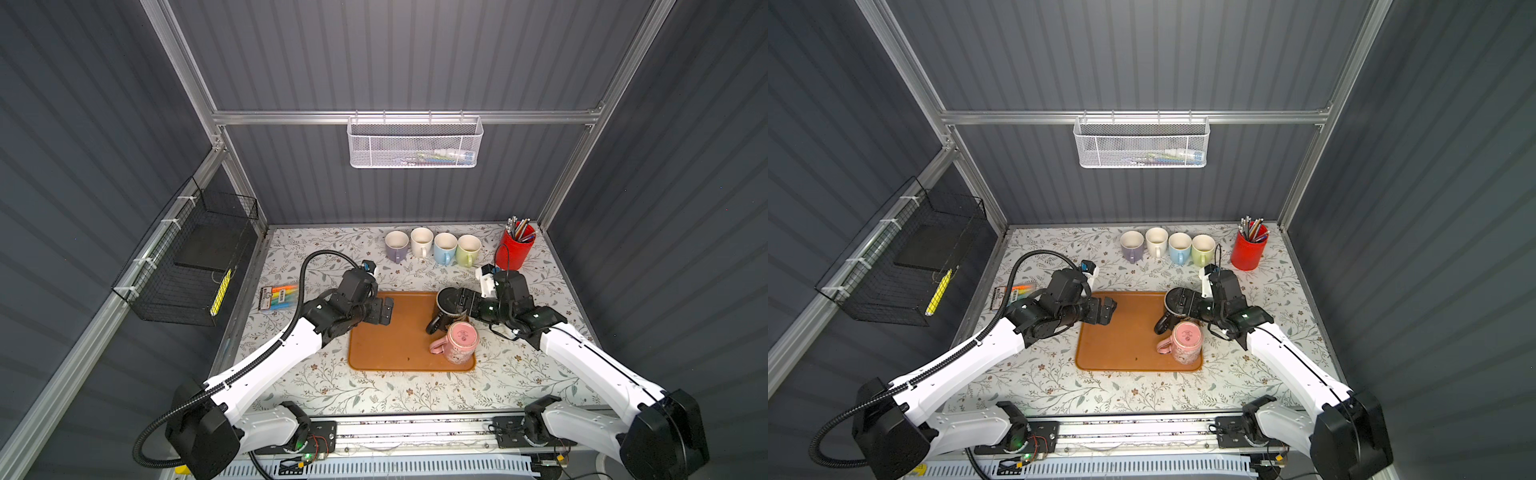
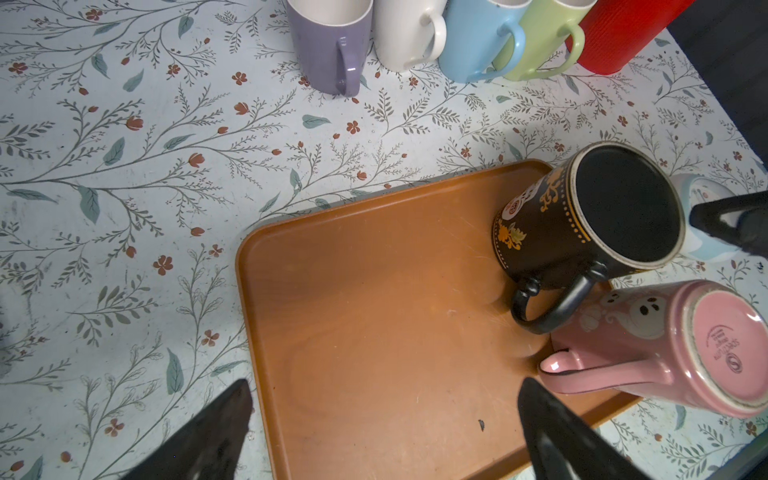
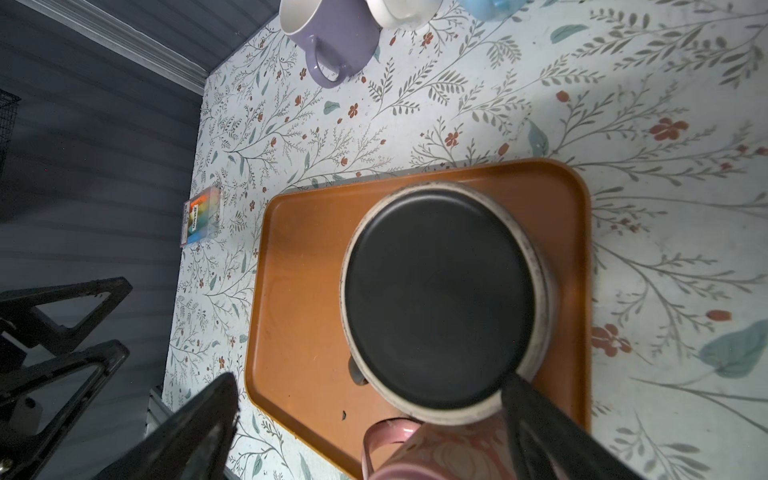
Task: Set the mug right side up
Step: 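Move the right gripper over the black mug while the left moves toward the tray, then lower the right gripper onto the upside-down black mug on the tray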
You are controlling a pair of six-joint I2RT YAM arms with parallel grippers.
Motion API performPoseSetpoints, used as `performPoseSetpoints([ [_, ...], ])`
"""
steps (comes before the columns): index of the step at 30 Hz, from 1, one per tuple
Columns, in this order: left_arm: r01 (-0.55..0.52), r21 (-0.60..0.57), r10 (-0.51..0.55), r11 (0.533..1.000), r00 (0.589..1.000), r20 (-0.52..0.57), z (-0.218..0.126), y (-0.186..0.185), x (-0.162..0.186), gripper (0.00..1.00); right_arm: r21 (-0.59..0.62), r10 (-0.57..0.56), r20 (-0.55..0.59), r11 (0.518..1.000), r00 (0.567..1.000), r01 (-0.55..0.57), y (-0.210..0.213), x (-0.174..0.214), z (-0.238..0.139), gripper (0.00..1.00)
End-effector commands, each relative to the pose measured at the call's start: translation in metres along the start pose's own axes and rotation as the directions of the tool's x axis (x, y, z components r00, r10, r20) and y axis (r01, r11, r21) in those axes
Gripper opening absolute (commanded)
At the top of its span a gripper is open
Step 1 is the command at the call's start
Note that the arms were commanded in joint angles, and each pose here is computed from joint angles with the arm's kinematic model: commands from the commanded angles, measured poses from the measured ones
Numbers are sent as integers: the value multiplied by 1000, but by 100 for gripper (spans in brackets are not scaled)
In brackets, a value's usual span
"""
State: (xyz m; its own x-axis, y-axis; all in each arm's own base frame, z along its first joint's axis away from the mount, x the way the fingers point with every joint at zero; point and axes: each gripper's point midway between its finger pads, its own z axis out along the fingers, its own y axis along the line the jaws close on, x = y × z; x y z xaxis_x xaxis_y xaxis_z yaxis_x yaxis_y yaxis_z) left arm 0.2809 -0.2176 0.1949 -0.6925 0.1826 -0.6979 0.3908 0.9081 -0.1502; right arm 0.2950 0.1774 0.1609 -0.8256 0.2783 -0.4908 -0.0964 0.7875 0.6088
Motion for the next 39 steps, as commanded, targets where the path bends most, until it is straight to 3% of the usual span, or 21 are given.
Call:
performPoseSetpoints([
  [1, 3, -7, -3, 1000, 1000, 20, -8, 2, -1, 100, -9, 16, -4, 1000, 1000, -16, -2, 2, 2, 97],
  [14, 2, -6, -2, 1000, 1000, 27, -9, 3, 0, 100, 25, 33, 42, 999, 999, -34, -16, 0, -18, 98],
  [26, 2, -8, -2, 1000, 1000, 26, -10, 4, 2, 100, -61, 69, -17, 996, 997, -70, -8, 7, -3, 98],
  [39, -8, -26, 9, 1000, 1000, 27, -13, 8, 4, 100, -77, 73, -93, 994, 993, -80, -7, 2, 28, 97],
])
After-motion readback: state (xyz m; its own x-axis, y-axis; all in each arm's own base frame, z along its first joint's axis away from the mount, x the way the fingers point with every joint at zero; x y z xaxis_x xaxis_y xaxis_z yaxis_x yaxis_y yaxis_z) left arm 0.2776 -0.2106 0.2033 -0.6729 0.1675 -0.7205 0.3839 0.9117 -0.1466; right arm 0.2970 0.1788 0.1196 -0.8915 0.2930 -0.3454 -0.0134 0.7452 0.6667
